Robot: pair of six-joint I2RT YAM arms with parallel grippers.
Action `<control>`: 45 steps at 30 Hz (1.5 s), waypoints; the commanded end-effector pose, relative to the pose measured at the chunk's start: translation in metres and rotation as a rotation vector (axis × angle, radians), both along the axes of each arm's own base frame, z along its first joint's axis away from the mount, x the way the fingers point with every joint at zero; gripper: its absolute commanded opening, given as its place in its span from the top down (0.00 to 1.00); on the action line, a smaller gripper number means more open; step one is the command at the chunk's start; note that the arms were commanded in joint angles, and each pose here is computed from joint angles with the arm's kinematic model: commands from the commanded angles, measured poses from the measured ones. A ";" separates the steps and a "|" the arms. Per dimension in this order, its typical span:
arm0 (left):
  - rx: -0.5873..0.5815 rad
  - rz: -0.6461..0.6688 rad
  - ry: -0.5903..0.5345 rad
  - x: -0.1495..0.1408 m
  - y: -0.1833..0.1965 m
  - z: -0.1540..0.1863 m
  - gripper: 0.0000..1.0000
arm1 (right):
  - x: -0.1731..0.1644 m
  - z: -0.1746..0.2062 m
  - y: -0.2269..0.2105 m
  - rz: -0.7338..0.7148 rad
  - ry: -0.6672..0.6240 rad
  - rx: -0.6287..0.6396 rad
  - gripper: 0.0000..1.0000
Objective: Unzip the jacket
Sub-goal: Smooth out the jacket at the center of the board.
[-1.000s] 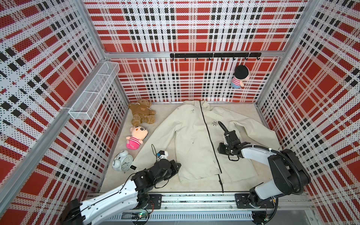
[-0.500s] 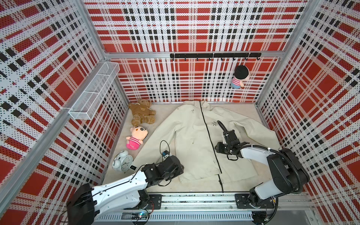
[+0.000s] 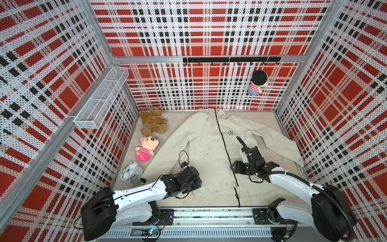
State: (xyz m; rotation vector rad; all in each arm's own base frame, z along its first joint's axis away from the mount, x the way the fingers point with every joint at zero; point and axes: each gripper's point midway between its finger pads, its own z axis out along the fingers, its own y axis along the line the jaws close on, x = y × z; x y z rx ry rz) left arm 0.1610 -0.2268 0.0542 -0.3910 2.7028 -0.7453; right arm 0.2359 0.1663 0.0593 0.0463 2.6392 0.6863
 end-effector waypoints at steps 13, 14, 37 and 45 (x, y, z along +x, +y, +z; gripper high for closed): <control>-0.055 0.062 -0.079 0.016 0.014 0.017 0.56 | -0.065 -0.037 0.007 0.039 0.180 0.052 0.50; -0.060 0.066 -0.080 0.016 0.016 0.017 0.56 | -0.066 -0.037 0.010 0.050 0.183 0.048 0.51; -0.096 0.159 -0.176 0.026 0.045 0.039 0.62 | -0.063 -0.015 0.039 0.133 0.157 -0.066 0.91; -0.045 0.187 -0.246 0.035 0.067 0.060 0.62 | -0.064 0.018 0.084 0.234 0.103 -0.104 0.99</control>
